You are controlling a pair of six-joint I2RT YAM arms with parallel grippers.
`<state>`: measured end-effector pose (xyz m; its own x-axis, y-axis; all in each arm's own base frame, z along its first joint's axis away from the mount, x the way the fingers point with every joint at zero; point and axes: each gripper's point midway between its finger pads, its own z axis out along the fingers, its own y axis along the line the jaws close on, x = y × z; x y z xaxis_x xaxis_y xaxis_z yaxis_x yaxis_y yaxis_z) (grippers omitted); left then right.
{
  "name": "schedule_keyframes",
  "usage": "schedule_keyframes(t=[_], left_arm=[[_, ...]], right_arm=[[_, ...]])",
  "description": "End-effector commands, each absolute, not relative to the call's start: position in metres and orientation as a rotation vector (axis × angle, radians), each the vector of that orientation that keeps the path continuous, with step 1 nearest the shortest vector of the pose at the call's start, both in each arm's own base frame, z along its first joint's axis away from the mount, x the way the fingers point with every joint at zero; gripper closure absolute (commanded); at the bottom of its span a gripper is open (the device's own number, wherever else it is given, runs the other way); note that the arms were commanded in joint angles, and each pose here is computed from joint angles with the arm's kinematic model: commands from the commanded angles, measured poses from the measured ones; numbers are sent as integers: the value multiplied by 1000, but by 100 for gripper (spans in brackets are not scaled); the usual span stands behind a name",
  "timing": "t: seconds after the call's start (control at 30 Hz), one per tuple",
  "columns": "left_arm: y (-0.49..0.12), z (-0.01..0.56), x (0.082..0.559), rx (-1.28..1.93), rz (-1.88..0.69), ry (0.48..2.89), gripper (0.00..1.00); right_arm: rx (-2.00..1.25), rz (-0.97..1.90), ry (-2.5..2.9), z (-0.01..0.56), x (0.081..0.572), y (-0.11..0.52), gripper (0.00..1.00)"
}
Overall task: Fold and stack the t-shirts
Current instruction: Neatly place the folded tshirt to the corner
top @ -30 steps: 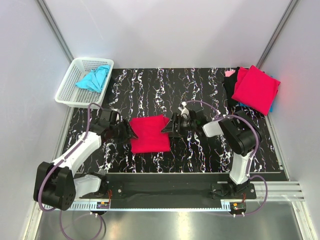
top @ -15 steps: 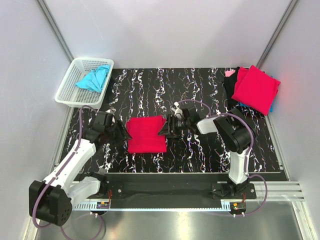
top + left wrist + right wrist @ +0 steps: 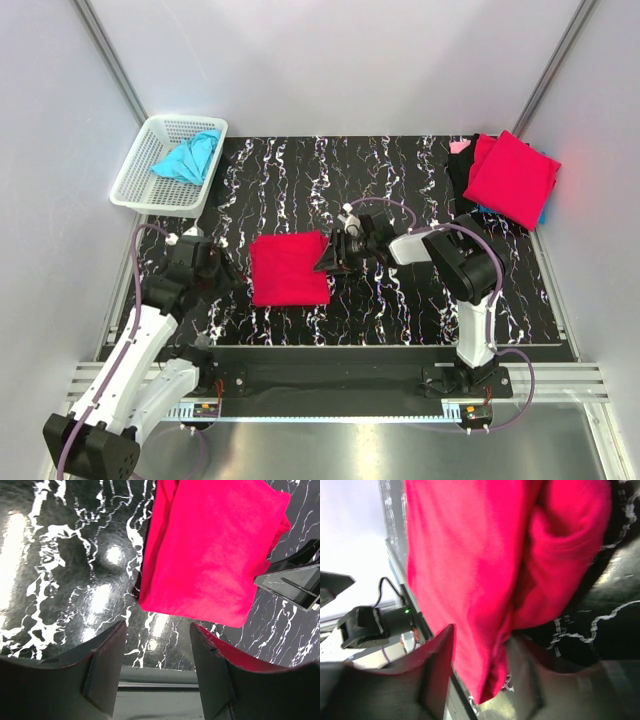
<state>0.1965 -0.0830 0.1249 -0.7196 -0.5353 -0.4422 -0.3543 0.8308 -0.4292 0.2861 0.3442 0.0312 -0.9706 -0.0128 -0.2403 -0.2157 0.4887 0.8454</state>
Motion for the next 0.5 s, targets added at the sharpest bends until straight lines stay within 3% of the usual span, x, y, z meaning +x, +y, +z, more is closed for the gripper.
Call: schedule_keyframes(t=[0.0,0.1,0.13,0.17,0.47], left_arm=[[-75,127,198,-696,-386,2421,41],[-77,124,196,-694,-388,2436,41],[-77,124,196,-692,-390,2438,41],[-77,124,196,-690,-389,2438,41],[-77,124,195,-674,-387,2444,41]], right_arm=[[-206,1418,2602,10,281,344,51],[-198,1399,2618,6,281,343,67],[-202,1396,2625,5,281,344,89],[-193,1363,2625,3,285,342,100],[-223,1217,2659,7,293,333,100]])
